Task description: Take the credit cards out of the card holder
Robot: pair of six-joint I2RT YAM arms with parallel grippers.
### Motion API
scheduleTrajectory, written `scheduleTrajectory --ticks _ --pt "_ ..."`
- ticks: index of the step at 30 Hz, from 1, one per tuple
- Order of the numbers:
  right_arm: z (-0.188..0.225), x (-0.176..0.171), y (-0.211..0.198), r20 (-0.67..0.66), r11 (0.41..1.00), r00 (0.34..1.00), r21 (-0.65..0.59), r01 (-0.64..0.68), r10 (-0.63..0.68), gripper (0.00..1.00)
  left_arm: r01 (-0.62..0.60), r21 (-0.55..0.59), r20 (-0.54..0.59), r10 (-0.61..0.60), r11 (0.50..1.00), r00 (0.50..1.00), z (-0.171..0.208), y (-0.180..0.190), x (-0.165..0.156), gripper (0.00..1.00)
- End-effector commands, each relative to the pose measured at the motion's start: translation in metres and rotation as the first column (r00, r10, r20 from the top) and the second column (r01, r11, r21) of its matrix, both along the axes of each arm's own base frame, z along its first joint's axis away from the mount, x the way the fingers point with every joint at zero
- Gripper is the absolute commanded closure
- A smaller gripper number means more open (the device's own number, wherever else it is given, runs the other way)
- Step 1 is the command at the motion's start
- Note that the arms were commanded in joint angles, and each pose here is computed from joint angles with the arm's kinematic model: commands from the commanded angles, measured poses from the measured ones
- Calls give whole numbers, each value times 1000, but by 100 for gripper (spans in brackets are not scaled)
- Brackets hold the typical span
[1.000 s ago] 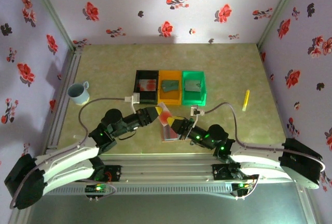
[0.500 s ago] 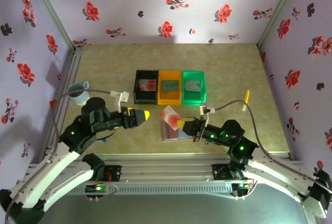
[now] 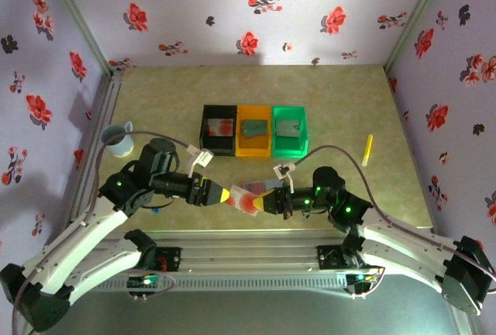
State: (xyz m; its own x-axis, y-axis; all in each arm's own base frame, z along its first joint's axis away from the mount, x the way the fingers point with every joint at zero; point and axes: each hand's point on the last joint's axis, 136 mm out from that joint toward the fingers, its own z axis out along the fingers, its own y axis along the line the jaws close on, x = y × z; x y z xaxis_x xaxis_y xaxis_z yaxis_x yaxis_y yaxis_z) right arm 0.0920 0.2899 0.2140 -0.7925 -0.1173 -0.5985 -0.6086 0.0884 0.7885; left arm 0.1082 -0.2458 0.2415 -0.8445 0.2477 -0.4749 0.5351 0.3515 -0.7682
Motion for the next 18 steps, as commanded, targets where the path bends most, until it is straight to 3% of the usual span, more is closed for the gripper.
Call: scheduleTrajectory --ticks 1,9,18 --pt "30 -7 4 70 994 995 76 -77 72 100 76 -26 -6 -76 997 997 3 0 -12 38" --pt "36 -14 6 74 986 989 97 -136 129 100 125 -49 -40 -127 991 991 2 -5 -16 41" --pt "38 -20 8 60 975 982 118 -187 181 100 156 -97 -48 -161 983 986 9 -8 -21 59"
